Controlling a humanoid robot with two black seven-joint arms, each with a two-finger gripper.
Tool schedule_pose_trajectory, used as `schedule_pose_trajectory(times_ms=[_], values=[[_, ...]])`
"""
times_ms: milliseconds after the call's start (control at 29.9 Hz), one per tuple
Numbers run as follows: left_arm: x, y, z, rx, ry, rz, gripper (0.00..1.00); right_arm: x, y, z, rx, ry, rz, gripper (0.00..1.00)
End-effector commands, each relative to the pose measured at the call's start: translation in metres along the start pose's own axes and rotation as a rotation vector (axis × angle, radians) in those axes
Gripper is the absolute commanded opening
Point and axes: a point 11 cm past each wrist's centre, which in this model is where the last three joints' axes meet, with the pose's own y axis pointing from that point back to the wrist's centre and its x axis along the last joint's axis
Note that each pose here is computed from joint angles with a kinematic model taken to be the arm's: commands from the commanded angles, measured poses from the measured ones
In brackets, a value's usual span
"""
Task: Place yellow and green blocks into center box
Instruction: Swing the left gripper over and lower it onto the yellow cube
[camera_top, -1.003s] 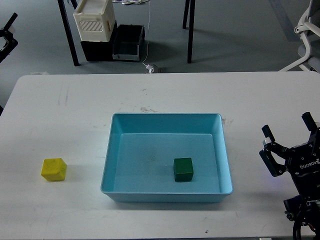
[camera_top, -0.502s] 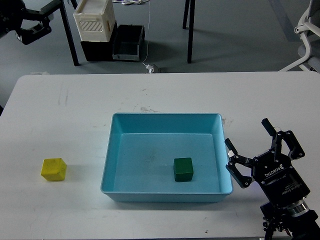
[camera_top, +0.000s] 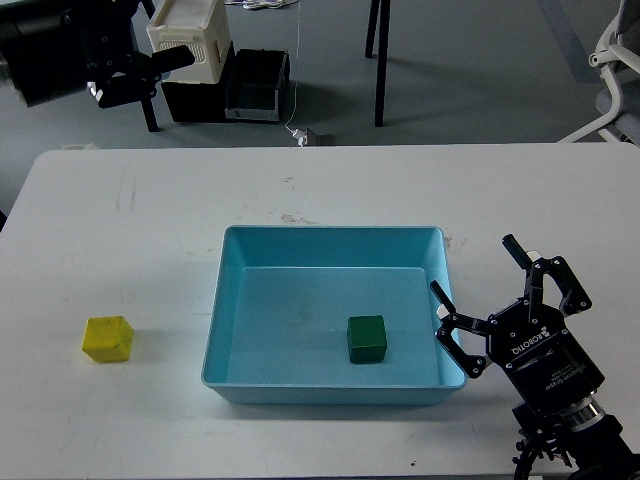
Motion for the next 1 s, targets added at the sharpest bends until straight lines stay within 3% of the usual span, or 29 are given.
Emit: schedule_pose_trajectory(times_ms=[0,167,401,736,970], values=[[-0.014,-0.039,-0.012,0.101,-0.046,-0.086,1.00,0.000,0.000,-0.002,0.008,0.000,-0.001,1.00],[-0.038,-0.065,-0.029,0.248,-0.178,-0.201,1.00,-0.001,0.000,-0.003,0.010,0.004,-0.002,1.00],[-0.049,-0.060,-0.059,0.420,-0.331,-0.283,1.00,0.001,0.001,-0.004,0.011,0.005,0.005,1.00],[-0.042,-0.020,-0.085,0.642,-0.510,-0.353,1.00,0.003,0.008,-0.018,0.051,0.027,0.023,1.00],[-0.036,0.031,-0.124,0.764,-0.489,-0.351,1.00,0.004,0.014,-0.035,0.096,0.054,0.034,1.00]])
